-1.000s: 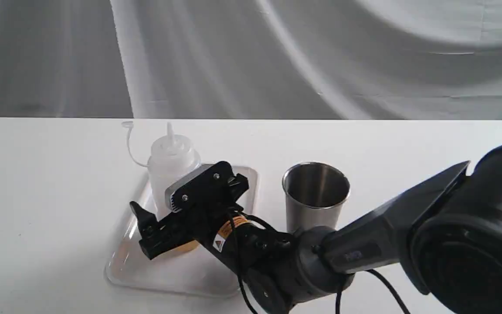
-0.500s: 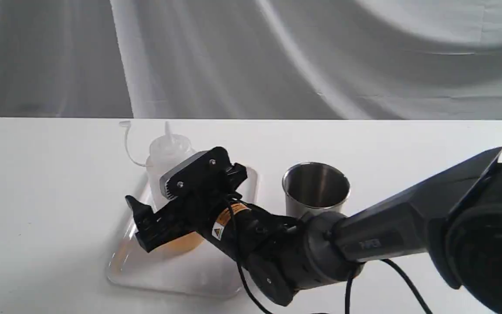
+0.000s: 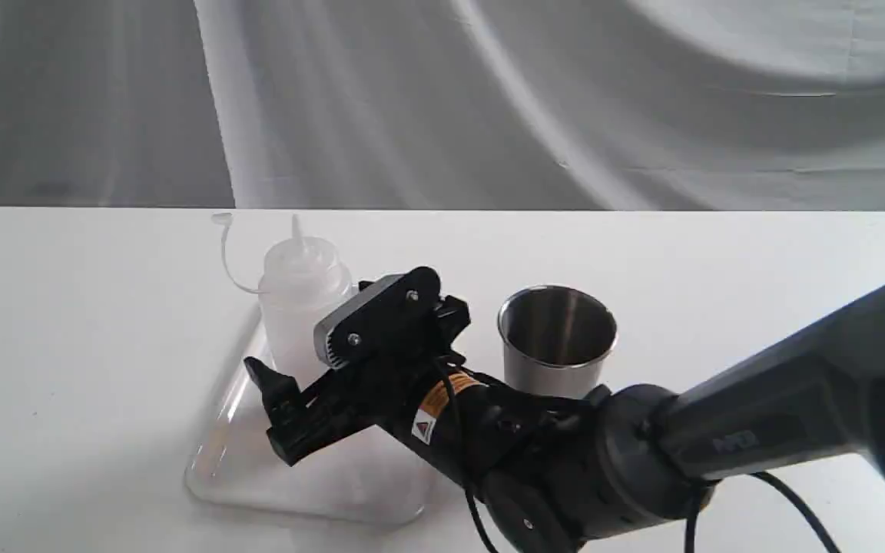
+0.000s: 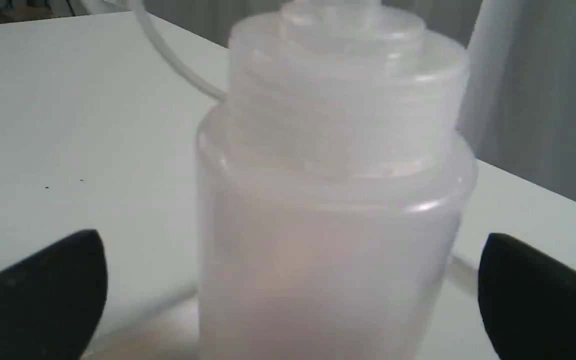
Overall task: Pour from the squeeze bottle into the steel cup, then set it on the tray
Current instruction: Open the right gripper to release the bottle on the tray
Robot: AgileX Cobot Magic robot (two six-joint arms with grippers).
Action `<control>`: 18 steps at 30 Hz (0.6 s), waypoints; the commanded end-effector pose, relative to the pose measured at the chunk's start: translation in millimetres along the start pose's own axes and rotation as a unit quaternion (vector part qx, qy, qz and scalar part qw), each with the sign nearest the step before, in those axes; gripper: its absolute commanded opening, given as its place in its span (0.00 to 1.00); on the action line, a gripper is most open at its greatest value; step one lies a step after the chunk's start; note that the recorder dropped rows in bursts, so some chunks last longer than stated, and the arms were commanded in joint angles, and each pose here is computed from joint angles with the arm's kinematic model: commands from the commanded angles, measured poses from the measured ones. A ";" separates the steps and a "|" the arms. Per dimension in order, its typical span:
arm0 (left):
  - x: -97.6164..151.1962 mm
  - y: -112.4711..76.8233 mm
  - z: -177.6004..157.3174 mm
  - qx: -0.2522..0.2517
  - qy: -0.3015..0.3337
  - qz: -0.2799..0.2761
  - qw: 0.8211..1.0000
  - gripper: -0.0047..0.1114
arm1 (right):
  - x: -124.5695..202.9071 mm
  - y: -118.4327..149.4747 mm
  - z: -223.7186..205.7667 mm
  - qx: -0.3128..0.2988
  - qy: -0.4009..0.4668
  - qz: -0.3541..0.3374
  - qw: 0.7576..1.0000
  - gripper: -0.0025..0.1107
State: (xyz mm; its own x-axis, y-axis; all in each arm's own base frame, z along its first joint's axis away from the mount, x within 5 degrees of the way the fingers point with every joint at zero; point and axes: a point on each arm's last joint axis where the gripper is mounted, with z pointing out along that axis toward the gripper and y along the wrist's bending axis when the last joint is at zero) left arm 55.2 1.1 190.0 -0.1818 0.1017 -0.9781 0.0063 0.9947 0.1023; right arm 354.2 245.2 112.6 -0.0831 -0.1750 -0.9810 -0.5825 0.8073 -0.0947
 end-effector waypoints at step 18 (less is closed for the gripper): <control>0.6 -0.1 0.0 0.000 -0.004 0.000 1.000 0.11 | -28.8 5.3 -60.4 -0.035 -0.018 -0.032 0.999 0.95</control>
State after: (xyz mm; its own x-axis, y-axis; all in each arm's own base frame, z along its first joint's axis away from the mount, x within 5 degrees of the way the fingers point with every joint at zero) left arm 55.2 1.1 190.0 -0.1818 0.1017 -0.9781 0.0063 0.9947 0.1023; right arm 310.4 221.5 144.1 -0.0431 -0.2051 -0.9778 -0.6320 0.7636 -0.1323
